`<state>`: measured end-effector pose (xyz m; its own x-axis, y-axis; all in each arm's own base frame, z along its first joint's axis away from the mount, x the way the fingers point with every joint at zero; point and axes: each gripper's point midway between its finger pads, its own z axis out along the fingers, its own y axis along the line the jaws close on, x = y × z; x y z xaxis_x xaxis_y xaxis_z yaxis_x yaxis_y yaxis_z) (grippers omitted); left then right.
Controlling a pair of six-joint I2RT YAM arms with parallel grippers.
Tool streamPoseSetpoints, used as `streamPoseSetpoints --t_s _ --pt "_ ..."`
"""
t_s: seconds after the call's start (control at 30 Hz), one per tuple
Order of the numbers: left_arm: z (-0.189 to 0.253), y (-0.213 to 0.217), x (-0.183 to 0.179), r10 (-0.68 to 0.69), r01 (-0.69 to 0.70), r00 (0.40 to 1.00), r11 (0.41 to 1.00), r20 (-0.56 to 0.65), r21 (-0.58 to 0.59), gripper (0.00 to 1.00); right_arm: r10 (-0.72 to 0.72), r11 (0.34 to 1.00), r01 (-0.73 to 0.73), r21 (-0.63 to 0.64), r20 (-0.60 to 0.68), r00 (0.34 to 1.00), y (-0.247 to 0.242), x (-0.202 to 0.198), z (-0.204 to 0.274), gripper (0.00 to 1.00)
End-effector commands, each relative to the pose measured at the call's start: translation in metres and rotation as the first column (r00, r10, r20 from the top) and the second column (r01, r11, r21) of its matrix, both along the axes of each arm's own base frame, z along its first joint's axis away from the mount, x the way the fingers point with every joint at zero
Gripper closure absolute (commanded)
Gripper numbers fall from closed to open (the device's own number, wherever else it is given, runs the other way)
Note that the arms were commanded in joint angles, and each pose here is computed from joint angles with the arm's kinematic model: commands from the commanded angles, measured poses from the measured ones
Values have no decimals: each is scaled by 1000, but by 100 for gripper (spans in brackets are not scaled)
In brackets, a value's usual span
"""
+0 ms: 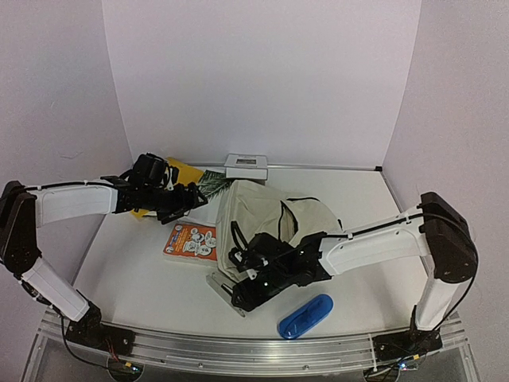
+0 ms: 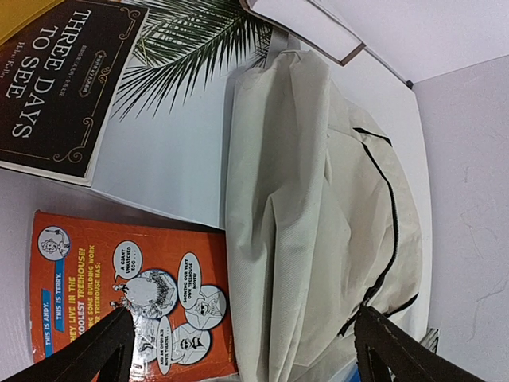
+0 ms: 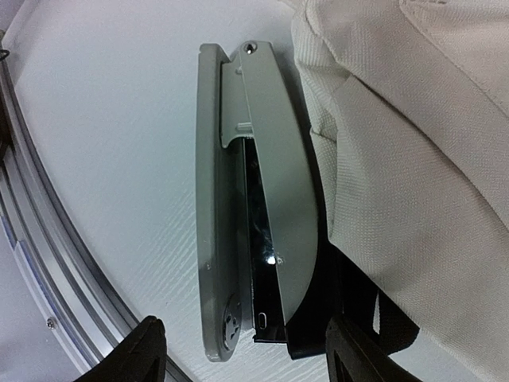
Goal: Pack the student bag
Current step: Pick up the stationery from the center of the board.
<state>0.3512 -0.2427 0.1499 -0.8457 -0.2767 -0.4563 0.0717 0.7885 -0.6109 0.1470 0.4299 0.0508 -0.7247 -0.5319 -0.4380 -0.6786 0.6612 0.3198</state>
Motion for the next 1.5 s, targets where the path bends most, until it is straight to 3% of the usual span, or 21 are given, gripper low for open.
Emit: streamPoseSetpoints --t_s 0.0,0.4,0.73,0.93,1.17,1.47 --pt "10 -2 3 -3 4 999 1000 35 -24 4 -11 1000 12 -27 32 999 6 3 -2 32" --pt "5 -2 3 -7 8 1000 1000 25 -22 4 -60 990 77 -114 146 987 0 16 -8 27" --pt "4 -4 4 -11 12 1000 1000 23 -22 3 -29 989 49 -137 150 988 7 8 -17 29" --pt "0 -3 2 -9 9 1000 1000 15 -23 3 -29 988 52 -143 163 986 13 10 -20 41" --pt "1 -3 1 -10 11 1000 1000 15 -28 3 -30 984 58 -167 162 986 16 11 -34 47" --pt "8 0 -5 -17 18 999 999 41 -37 3 -31 996 44 -76 164 986 31 11 -4 71"
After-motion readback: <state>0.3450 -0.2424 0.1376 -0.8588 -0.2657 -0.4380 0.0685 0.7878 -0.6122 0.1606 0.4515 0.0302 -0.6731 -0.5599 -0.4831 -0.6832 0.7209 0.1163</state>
